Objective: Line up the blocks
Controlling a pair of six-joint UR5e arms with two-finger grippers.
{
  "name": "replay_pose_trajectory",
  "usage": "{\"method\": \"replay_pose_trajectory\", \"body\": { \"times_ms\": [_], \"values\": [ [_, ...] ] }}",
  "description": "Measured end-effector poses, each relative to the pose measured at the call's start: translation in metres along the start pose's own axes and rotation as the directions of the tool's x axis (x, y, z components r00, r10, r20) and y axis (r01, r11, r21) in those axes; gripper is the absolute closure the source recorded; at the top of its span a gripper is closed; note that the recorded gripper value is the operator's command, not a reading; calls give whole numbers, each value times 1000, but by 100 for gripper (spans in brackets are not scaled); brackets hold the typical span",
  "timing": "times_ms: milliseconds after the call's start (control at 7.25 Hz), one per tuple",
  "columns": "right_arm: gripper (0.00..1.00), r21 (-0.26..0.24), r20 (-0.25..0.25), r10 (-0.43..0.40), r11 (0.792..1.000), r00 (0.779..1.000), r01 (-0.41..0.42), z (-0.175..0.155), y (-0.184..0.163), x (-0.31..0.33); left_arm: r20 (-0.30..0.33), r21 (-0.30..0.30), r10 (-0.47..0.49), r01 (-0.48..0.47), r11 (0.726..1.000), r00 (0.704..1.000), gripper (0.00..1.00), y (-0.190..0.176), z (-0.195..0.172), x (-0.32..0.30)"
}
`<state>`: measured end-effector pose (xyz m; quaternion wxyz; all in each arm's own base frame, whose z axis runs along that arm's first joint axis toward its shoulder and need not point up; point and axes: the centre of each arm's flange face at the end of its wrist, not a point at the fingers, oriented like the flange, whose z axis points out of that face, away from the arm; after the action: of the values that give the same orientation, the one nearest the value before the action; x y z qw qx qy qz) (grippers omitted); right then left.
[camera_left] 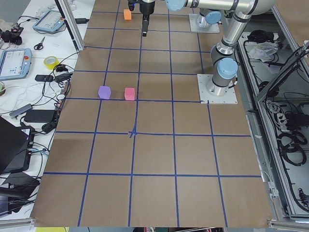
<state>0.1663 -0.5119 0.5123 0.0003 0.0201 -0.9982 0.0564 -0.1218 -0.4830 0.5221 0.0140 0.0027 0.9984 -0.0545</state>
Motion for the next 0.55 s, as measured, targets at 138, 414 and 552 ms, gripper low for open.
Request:
{"method": "replay_pose_trajectory", "body": {
  "times_ms": [138, 414, 552],
  "values": [
    [0, 1, 1, 0, 1000, 1000, 0, 0, 0, 0, 0, -2, 0, 0, 1000, 1000, 0, 1, 0, 0],
    [0, 1, 1, 0, 1000, 1000, 0, 0, 0, 0, -2, -5, -1, 1, 1000, 1000, 0, 1, 1, 0],
    [0, 0, 1, 0, 1000, 1000, 0, 1, 0, 0, -2, -9, -2, 2, 1000, 1000, 0, 2, 3, -1]
  ]
}}
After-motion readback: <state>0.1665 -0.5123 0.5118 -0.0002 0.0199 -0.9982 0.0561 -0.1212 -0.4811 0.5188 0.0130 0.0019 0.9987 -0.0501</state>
